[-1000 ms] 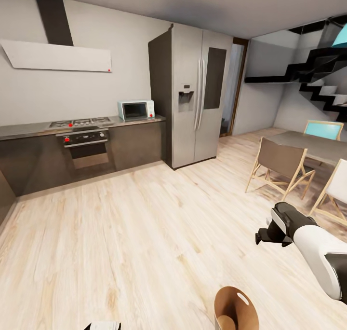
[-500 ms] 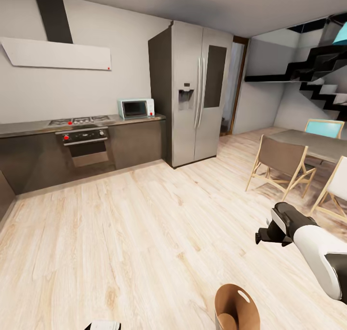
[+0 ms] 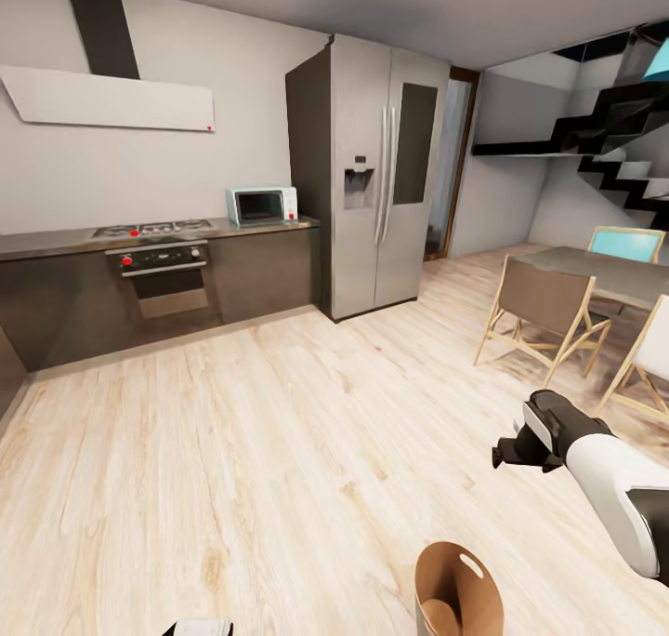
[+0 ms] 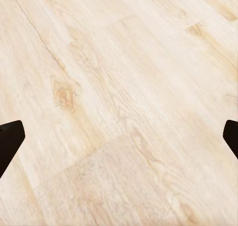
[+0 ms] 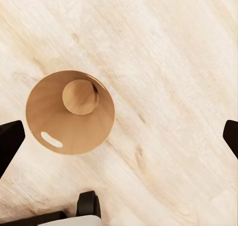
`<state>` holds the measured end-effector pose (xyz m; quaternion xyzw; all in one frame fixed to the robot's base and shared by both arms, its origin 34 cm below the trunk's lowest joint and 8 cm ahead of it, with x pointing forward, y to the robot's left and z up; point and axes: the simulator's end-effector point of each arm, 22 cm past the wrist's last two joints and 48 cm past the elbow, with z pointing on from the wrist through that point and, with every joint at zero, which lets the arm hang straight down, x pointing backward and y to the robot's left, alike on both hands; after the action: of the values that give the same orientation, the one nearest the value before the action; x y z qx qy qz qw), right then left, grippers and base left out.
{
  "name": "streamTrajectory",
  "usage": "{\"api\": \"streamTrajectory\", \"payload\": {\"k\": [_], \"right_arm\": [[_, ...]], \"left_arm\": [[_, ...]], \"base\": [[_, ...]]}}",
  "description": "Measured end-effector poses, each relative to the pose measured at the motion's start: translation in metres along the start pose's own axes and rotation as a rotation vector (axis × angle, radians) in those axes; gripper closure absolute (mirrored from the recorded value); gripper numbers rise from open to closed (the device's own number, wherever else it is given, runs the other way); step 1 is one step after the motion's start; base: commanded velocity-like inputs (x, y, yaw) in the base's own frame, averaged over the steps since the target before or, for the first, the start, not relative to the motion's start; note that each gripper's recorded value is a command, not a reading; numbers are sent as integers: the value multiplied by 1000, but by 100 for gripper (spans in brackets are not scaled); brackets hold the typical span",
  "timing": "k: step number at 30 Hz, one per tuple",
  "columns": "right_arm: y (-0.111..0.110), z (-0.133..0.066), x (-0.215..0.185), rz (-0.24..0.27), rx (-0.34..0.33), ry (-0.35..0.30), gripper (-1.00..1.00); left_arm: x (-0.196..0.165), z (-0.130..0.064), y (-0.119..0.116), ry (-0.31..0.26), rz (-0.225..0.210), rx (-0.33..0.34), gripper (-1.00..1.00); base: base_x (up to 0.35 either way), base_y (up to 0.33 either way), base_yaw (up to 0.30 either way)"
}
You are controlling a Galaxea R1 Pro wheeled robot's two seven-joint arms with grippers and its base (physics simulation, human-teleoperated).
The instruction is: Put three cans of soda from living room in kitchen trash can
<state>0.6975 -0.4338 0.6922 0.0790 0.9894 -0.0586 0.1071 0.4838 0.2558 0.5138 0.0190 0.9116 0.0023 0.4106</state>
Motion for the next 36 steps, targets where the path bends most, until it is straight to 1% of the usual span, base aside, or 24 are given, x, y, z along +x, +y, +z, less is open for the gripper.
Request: {"api": "streamTrajectory", "payload": {"k": [21, 27, 32, 36], "right_arm": [[-1, 37, 12, 5, 3, -6, -100], [-1, 37, 12, 5, 3, -7, -100], [2, 47, 11, 3, -3, -28, -100], [3, 54, 13, 3, -3, -34, -100]], "left_arm": [[34, 23, 0, 2, 1, -2, -100], [33, 23, 0, -1, 0, -1, -100], [42, 29, 0, 0, 1, -1, -100], [49, 33, -1, 1, 2, -1, -100]], "base": [[0, 0, 0], [0, 0, 0], [0, 0, 0], [0, 0, 0]]}}
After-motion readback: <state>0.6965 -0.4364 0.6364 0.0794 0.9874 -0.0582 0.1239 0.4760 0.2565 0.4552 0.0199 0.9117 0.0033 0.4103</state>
